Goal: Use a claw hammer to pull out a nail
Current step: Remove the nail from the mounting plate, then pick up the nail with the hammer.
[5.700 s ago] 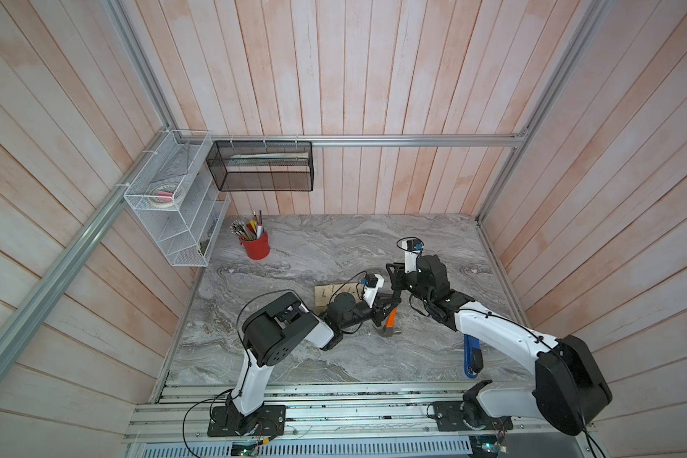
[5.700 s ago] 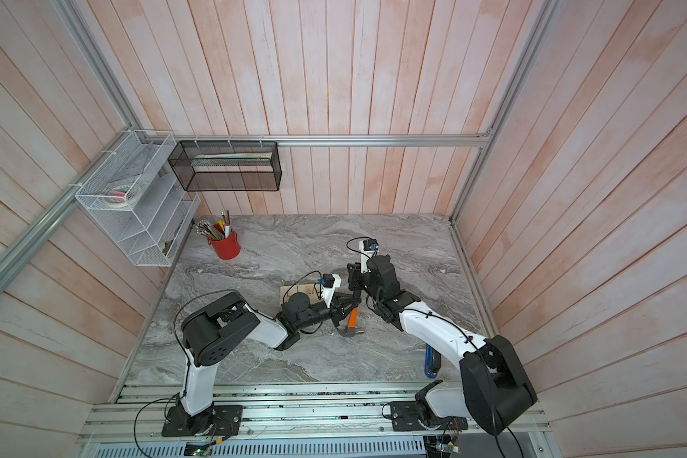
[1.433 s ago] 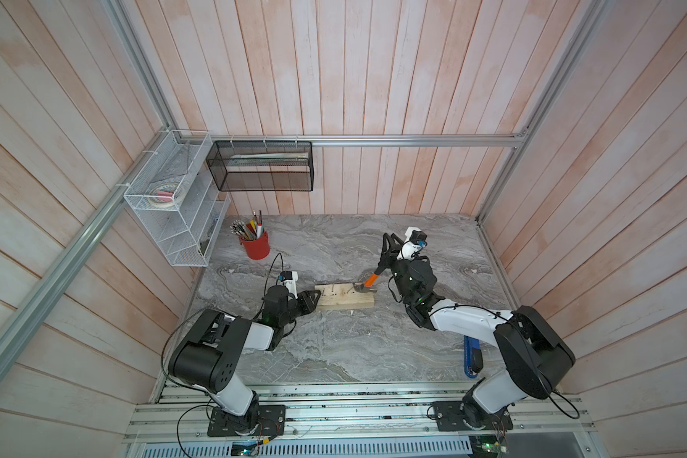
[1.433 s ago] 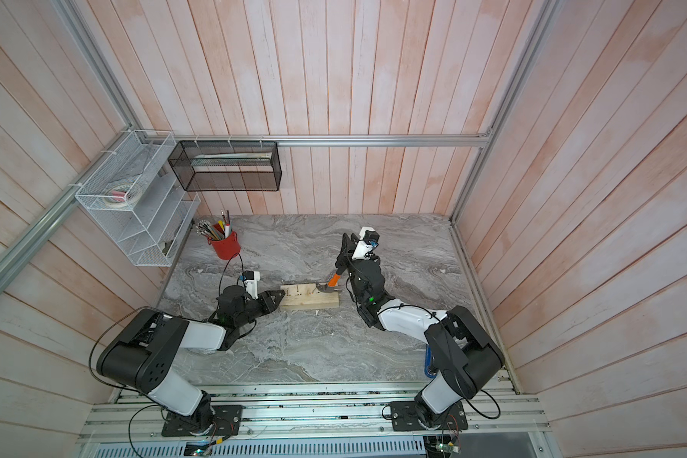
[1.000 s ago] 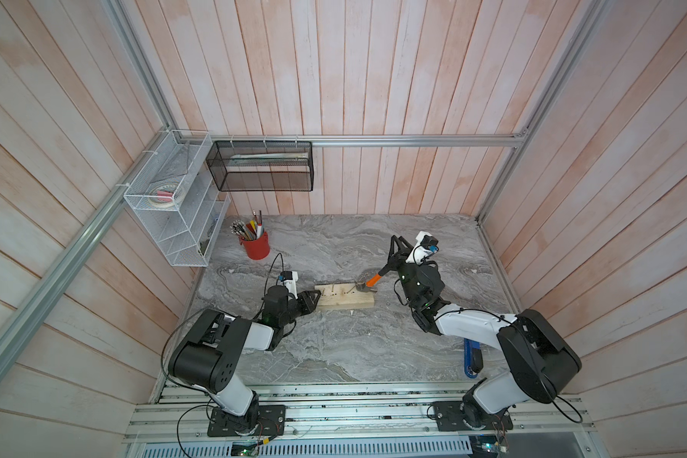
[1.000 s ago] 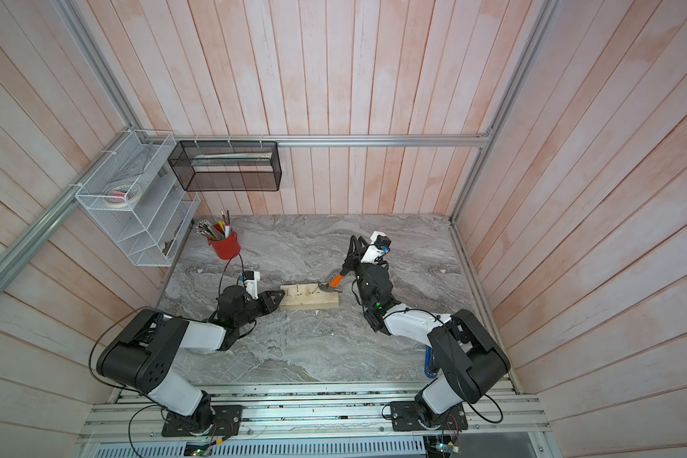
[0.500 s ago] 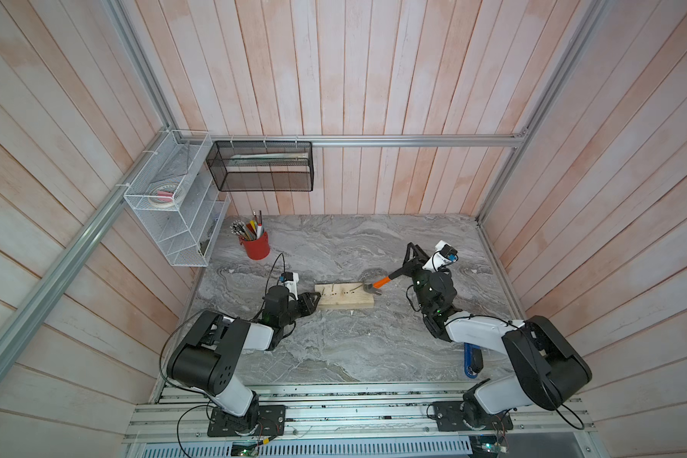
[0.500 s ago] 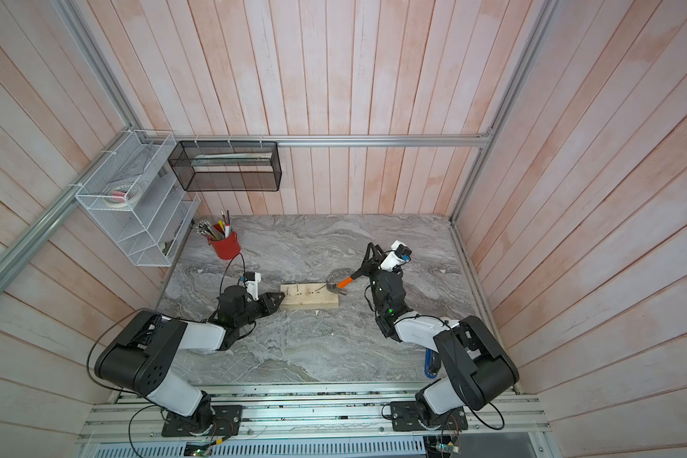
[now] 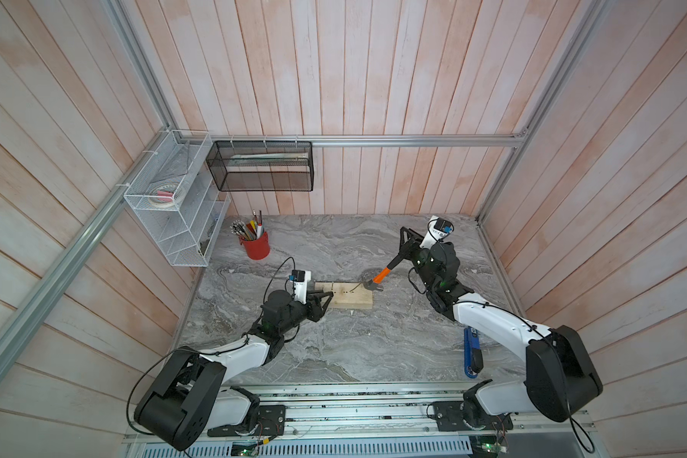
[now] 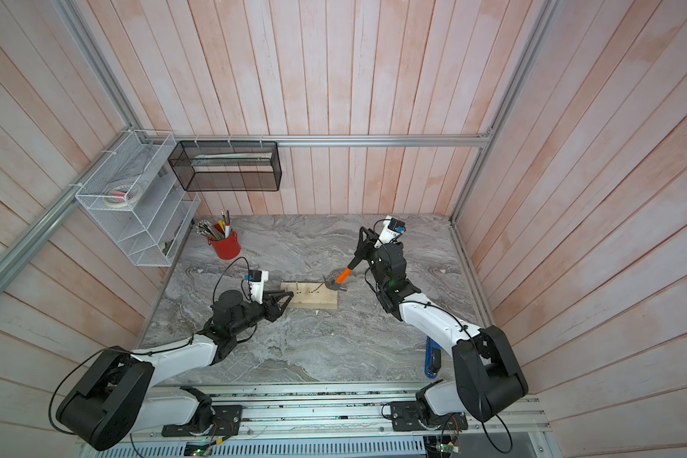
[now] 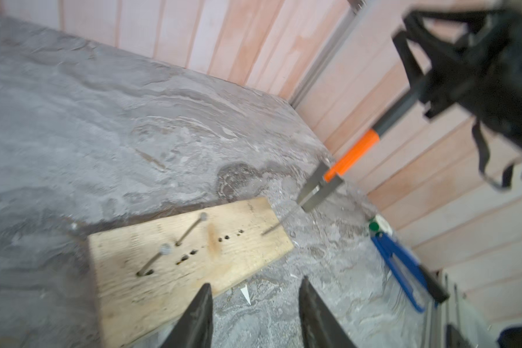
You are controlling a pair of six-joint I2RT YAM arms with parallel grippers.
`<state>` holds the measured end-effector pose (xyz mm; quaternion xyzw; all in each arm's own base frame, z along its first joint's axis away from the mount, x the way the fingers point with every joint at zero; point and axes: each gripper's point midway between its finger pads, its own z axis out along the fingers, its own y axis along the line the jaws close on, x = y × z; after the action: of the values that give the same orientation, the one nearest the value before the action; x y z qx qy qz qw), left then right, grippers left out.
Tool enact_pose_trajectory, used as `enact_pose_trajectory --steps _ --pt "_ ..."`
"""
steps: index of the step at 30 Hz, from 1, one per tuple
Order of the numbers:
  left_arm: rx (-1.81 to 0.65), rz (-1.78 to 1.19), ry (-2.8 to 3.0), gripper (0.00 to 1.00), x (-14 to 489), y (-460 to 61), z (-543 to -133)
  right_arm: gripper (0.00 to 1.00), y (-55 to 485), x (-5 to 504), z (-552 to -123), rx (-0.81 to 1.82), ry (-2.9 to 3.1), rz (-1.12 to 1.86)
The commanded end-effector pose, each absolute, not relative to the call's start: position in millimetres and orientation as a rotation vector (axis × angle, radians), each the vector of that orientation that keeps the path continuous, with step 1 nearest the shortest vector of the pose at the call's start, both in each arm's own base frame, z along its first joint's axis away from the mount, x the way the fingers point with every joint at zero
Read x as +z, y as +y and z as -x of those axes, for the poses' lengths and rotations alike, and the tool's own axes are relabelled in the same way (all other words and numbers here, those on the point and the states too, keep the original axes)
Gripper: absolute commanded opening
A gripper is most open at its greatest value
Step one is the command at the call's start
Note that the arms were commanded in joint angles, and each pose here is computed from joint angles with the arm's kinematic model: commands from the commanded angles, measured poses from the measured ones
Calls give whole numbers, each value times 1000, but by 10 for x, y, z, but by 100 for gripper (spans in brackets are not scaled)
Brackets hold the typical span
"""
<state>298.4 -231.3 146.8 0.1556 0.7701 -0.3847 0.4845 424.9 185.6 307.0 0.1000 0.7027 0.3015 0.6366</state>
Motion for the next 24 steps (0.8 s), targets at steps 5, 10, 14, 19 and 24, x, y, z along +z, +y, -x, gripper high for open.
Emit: enact_pose_trajectory --steps 5,10,14,19,24 --pt "-838 -690 1703 58 1605 -2764 -2849 0 2043 3348 -4123 703 1698 -67" --pt "-781 -791 1691 60 1504 -3007 -2872 0 2100 3379 -4061 685 1724 -15" --pt "-807 -858 1673 60 1433 -3193 -2821 0 2146 3377 -4030 702 1728 1" --pt "-828 -895 1674 50 1312 -3293 -2830 0 2210 3368 -3992 720 1734 21" --pt "-874 -908 1663 27 1278 -3374 -2829 0 2234 3323 -3961 727 1748 37"
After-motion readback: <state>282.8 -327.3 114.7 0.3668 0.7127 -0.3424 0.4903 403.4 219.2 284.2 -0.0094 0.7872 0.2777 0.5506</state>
